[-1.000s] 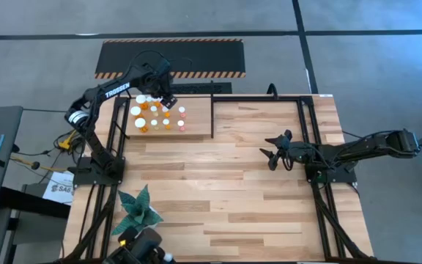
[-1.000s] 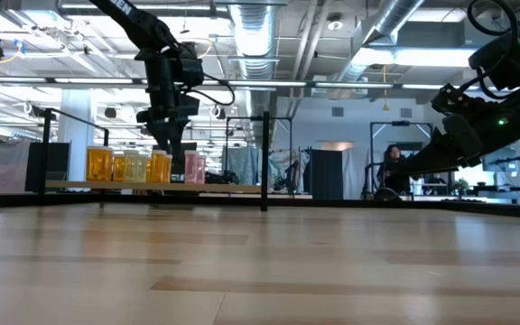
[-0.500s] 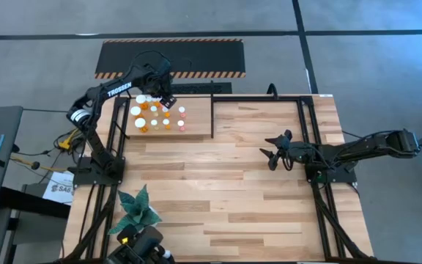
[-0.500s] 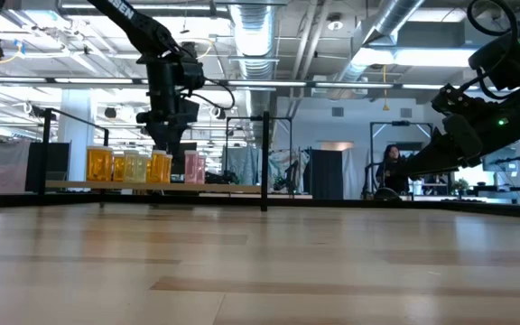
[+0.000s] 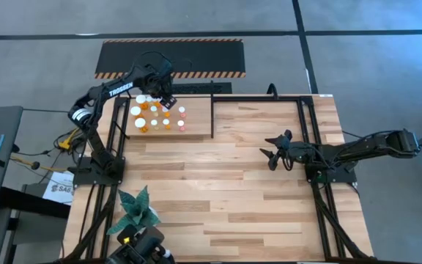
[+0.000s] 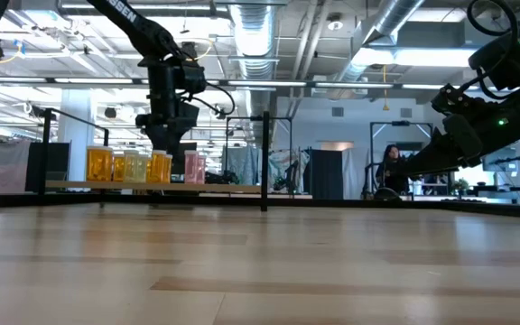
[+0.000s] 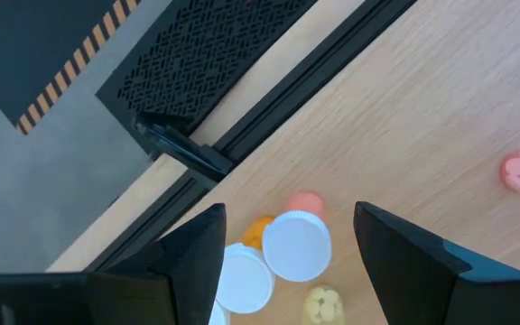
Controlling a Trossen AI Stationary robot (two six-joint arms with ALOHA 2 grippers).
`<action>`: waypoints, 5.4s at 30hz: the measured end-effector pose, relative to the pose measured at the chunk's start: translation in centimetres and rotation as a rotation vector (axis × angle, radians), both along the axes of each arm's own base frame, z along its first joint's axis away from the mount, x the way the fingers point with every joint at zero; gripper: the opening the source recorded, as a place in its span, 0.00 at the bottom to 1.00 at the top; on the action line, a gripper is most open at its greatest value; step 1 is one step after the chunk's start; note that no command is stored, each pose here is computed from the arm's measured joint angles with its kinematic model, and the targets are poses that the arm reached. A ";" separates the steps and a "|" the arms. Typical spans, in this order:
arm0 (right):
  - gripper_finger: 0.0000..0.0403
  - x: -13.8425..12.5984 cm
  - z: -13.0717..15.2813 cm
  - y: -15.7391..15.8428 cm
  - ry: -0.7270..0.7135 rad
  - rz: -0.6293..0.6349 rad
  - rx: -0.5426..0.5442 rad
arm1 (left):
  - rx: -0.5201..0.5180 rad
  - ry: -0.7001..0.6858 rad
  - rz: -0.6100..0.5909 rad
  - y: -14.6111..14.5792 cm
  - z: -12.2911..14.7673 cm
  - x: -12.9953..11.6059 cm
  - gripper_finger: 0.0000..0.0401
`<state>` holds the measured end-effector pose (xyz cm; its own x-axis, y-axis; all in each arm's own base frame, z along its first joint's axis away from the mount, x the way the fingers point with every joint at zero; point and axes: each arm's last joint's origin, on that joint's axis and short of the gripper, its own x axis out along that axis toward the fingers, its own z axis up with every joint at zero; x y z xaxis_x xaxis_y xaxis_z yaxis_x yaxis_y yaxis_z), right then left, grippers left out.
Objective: Pick and place medicine bottles onto shelf by color
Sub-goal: Adjust the pink pill bottle on the shelf
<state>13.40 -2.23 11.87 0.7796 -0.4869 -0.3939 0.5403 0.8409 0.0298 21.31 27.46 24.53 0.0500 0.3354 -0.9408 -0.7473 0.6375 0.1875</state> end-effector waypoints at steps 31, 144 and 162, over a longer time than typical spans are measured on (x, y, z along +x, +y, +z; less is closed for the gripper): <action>0.67 0.0 0.0 0.0 0.000 0.000 0.000 | 0.007 0.021 -0.019 -0.7 -0.2 0.7 0.58; 0.67 0.0 0.0 0.0 0.000 0.000 0.000 | 0.170 -0.145 -0.060 -3.3 0.4 6.0 0.26; 0.67 0.0 0.0 0.0 0.000 0.000 0.000 | 0.184 -0.145 -0.073 -4.0 0.2 6.6 0.26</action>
